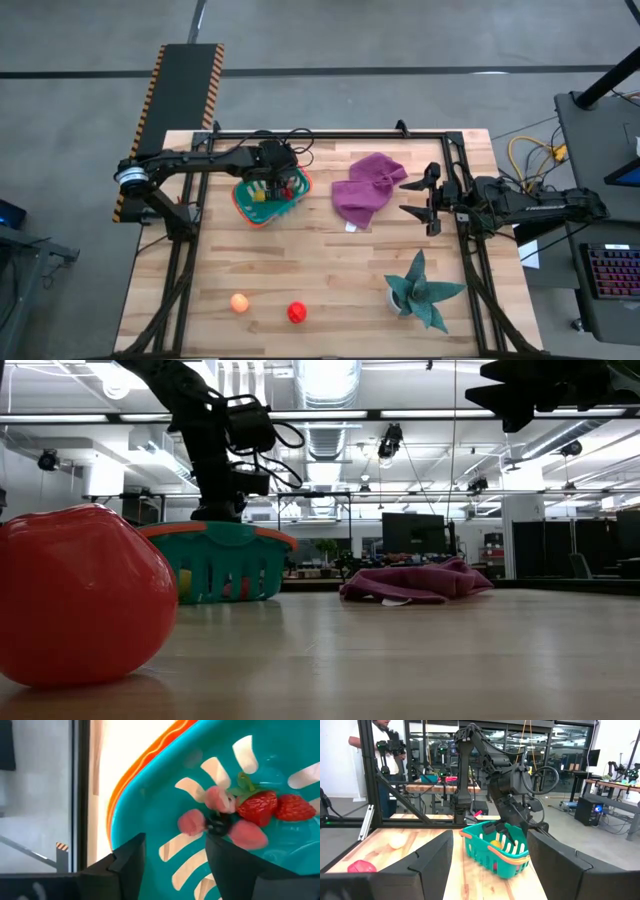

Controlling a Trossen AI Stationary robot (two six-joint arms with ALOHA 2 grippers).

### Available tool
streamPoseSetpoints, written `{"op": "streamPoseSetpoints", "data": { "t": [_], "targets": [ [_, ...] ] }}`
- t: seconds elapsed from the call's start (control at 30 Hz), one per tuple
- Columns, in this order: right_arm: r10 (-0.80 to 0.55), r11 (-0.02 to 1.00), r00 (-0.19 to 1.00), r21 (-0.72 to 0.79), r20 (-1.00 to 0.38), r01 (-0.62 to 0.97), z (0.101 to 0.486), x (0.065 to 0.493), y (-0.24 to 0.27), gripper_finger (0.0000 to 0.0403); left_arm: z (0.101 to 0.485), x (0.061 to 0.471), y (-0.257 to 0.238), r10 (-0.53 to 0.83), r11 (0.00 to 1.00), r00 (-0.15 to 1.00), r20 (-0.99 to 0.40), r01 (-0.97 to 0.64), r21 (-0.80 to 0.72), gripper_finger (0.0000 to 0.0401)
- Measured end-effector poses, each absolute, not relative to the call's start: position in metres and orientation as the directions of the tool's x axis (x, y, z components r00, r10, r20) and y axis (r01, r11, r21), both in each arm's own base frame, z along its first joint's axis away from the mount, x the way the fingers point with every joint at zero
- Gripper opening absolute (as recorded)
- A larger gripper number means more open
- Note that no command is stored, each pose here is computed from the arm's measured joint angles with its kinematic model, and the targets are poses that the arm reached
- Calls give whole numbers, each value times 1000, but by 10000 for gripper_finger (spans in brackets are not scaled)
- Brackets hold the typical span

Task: Pick and placing Produce into tupperware
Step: Put the orange peach into the blue basket

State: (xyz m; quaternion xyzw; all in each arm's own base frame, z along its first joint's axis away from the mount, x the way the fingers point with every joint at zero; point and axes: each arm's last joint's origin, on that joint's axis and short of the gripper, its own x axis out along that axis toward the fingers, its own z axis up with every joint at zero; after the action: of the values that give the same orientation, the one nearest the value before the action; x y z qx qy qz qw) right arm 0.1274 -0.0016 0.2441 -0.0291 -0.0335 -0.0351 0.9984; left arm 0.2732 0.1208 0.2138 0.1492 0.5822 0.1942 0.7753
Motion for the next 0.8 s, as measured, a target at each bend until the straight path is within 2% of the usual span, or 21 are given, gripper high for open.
{"op": "streamPoseSetpoints", "data": {
  "t": [0.23, 0.47, 0.6, 0.8],
  "targets": [
    [-68, 996, 995, -56, 69, 72, 244, 127, -2, 247, 246, 269, 114, 500, 866, 292, -815, -164, 472, 213],
    [-68, 996, 995, -57, 68, 72, 244, 127, -2, 247, 307, 255, 95, 537, 841, 466, -703, -226, 492, 214],
    [-68, 996, 995, -59, 68, 73, 244, 127, -2, 247, 343, 245, 84, 558, 823, 602, -572, -309, 477, 214],
    [-75, 995, 994, -65, 74, 80, 244, 127, -2, 247, 386, 229, 77, 595, 780, 759, -264, -466, 418, 215]
  ]
}}
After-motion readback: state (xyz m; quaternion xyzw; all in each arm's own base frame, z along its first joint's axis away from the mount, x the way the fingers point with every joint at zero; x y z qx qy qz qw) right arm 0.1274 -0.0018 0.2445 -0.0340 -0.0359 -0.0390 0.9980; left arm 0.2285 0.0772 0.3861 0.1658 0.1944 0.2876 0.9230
